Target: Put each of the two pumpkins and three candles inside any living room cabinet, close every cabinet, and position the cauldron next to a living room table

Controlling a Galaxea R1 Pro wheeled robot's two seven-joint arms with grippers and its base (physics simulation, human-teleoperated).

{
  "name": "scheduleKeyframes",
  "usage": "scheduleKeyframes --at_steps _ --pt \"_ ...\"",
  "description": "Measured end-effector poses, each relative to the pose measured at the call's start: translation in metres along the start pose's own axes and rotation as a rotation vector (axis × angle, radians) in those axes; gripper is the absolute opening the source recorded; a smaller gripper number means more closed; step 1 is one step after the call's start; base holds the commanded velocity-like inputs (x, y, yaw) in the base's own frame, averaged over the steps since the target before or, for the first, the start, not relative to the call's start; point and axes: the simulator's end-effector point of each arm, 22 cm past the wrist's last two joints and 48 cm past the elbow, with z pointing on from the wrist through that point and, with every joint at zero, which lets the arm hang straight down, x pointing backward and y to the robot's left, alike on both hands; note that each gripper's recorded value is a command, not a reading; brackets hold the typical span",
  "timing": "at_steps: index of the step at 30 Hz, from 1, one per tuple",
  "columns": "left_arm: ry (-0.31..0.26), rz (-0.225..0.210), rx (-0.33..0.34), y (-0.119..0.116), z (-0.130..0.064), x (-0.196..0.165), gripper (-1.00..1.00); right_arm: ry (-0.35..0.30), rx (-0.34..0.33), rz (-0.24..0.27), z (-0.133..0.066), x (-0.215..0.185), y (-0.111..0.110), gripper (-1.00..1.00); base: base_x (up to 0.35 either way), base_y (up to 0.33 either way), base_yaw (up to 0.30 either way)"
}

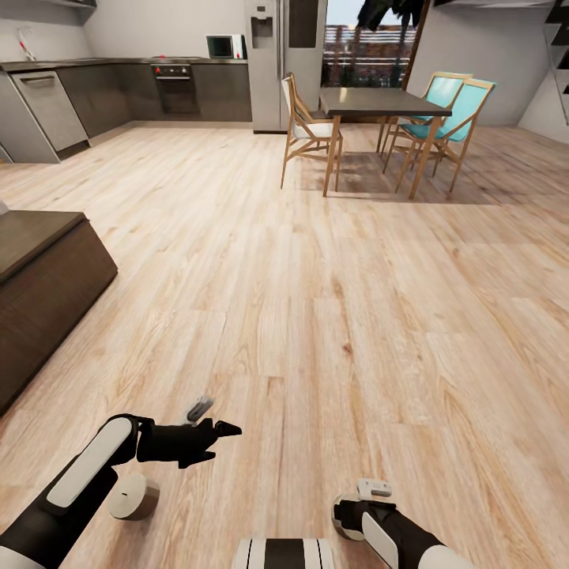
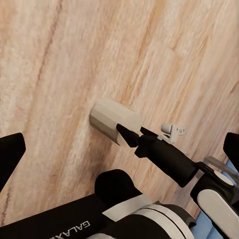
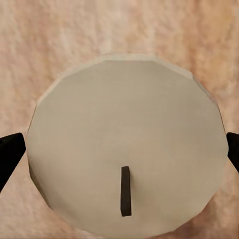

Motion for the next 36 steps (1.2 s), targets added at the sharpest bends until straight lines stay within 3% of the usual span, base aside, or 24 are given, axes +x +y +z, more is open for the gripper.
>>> scheduleKeyframes --at_steps 19,23,27,30,36 --pt "-0.06 0.047 -0.01 -0.017 -0.024 -0.009 1.0 -0.069 -0.009 -0.006 -0.025 -0.033 0.008 -1.0 0.0 0.0 0.0" --pt "-0.093 0.076 -0.071 -0.006 -0.031 -0.018 1.0 -0.07 -0.003 -0.02 -0.035 -0.051 0.012 -1.0 0.0 0.0 0.0" --pt "-0.158 0.137 -0.192 0.016 -0.045 -0.037 1.0 -0.087 0.029 -0.042 -0.059 -0.111 0.017 -1.0 0.0 0.0 0.0" --pt "-0.201 0.156 -0.236 0.022 -0.057 -0.049 1.0 -0.111 0.069 -0.057 -0.082 -0.15 0.02 -1.0 0.0 0.0 0.0" --pt "-0.28 0.191 -0.317 0.032 -0.082 -0.07 1.0 -0.168 0.048 -0.065 -0.114 -0.187 0.039 -1.0 0.0 0.0 0.0"
